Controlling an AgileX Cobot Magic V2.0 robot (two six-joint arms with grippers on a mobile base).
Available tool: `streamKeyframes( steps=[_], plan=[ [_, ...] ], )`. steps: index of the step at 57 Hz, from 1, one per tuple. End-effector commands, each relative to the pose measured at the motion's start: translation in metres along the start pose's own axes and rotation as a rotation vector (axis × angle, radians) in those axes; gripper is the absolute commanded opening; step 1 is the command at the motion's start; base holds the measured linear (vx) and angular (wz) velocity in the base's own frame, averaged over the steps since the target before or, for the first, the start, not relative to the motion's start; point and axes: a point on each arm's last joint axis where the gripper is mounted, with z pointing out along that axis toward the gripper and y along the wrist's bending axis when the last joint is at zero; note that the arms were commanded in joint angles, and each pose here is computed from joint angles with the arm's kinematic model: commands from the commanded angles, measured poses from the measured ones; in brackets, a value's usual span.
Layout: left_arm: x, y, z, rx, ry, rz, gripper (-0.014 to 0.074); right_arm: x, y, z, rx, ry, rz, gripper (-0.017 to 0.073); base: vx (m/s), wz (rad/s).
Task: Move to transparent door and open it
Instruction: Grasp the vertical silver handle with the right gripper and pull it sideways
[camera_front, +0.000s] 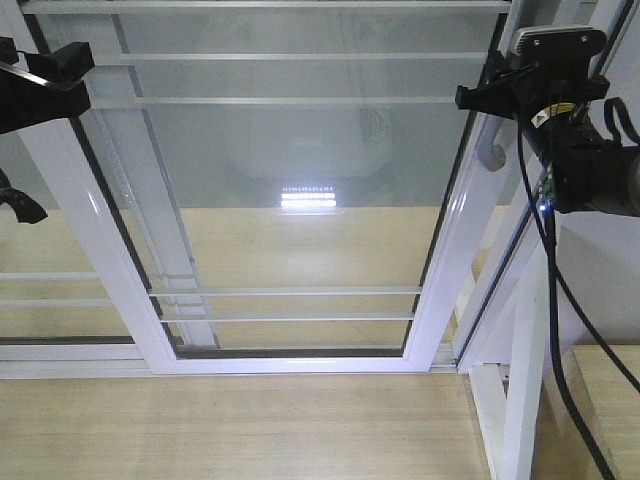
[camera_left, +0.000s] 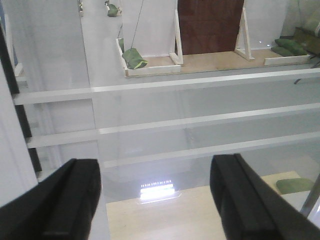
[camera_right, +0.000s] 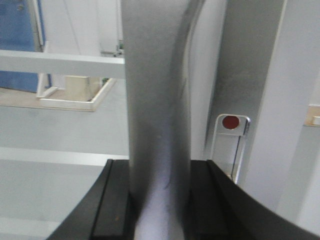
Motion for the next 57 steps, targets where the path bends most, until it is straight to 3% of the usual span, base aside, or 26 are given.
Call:
streamKeyframes(
  steps=[1,28,48,57],
  plan=[
    [-0.023,0.000,-0.007,-0.012,-0.135,-0.006,0.0565,-0.038,0.028,-0.005,-0.112,-0.162,-0.045,0.0183,0.00,0.00],
    [-0.023,0.000,-0.007,-0.012,-0.135,-0.006,0.0565,-0.039,0.076,-0.013,-0.228,-0.171,-0.041,0.0188,0.00,0.00],
    [-0.023,0.000,-0.007,-0.012,-0.135,-0.006,0.0565,-0.042,0.083,-0.015,-0.240,-0.197,-0.027,0.0193,0.00,0.00],
    [-0.023,0.000,-0.007,-0.012,-0.135,-0.006,0.0565,-0.042,0.085,-0.015,-0.255,-0.201,-0.047,0.0234,0.00,0.00]
  ],
)
